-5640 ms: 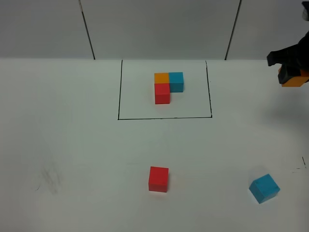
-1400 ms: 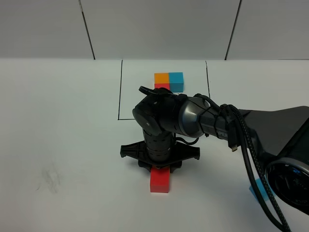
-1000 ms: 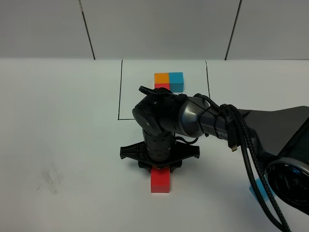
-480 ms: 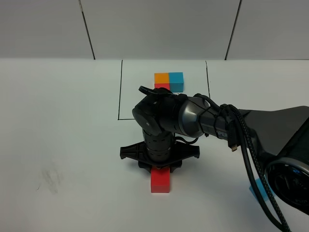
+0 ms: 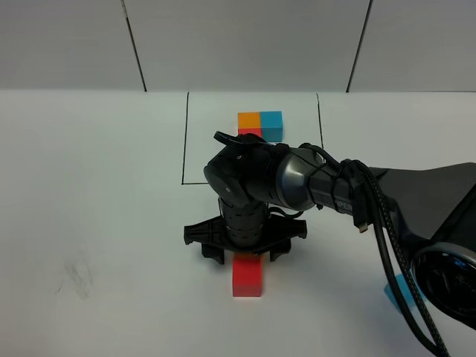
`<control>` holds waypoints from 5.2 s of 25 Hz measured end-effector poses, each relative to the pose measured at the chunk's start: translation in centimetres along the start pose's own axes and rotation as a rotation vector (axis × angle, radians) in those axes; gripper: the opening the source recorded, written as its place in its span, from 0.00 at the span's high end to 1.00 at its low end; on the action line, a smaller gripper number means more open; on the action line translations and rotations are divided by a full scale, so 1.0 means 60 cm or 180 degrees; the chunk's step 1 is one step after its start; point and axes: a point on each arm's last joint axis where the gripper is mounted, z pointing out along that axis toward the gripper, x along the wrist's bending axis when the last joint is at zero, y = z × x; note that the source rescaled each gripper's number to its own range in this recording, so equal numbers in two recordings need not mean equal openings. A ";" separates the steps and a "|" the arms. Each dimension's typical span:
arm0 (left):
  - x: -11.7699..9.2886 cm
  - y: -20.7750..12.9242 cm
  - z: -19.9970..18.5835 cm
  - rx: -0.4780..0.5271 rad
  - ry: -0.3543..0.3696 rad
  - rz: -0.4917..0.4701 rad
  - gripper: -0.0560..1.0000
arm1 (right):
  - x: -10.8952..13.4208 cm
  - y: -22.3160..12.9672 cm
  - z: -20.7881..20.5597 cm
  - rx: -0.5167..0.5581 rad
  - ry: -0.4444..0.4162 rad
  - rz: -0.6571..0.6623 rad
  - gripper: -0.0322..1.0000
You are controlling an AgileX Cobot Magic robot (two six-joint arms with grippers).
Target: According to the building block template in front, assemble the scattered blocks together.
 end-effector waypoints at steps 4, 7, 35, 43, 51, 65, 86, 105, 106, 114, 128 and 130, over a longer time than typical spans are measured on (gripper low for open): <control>0.000 0.000 0.000 0.0000 0.0000 0.0000 0.32 | -0.002 0.004 -0.015 -0.0081 0.0013 -0.0091 0.16; 0.000 0.000 0.000 0.0000 0.0000 0.0000 0.32 | -0.003 0.007 -0.032 -0.0152 0.0018 -0.0164 0.08; 0.000 0.000 0.000 0.0000 0.0000 0.0000 0.32 | -0.421 -0.060 -0.454 -0.1360 -0.0668 -0.0745 0.09; 0.000 0.000 0.000 0.0000 0.0000 0.0000 0.32 | -0.440 -0.141 -0.350 -0.0652 -0.0703 -0.0938 0.13; 0.000 0.000 0.000 0.0000 0.0000 0.0000 0.32 | -0.426 -0.169 -0.338 -0.0594 -0.0243 -0.1047 0.19; 0.000 0.000 0.000 0.0000 0.0000 0.0000 0.32 | -0.414 -0.149 -0.261 -0.0814 -0.0235 -0.1586 0.20; 0.000 0.000 0.000 0.0000 0.0000 0.0000 0.32 | -0.378 -0.098 -0.134 -0.0320 -0.0016 -0.0941 0.20; 0.000 0.000 0.000 0.0000 0.0000 0.0000 0.32 | -0.371 -0.093 -0.096 -0.0120 -0.0077 -0.1137 0.20; 0.000 0.000 0.000 0.0000 0.0000 0.0000 0.32 | -0.371 -0.094 -0.092 -0.0098 -0.0081 -0.1139 0.20; 0.000 0.000 0.000 -0.0003 0.0000 0.0000 0.32 | -0.374 -0.105 -0.067 -0.0049 -0.0081 -0.1163 0.20; 0.000 0.000 0.000 -0.0003 0.0000 0.0000 0.32 | -0.373 -0.111 -0.032 -0.0067 -0.0049 -0.1180 0.22; 0.000 0.000 0.000 -0.0003 0.0000 0.0000 0.32 | -0.373 -0.111 -0.029 -0.0055 -0.0050 -0.1181 0.26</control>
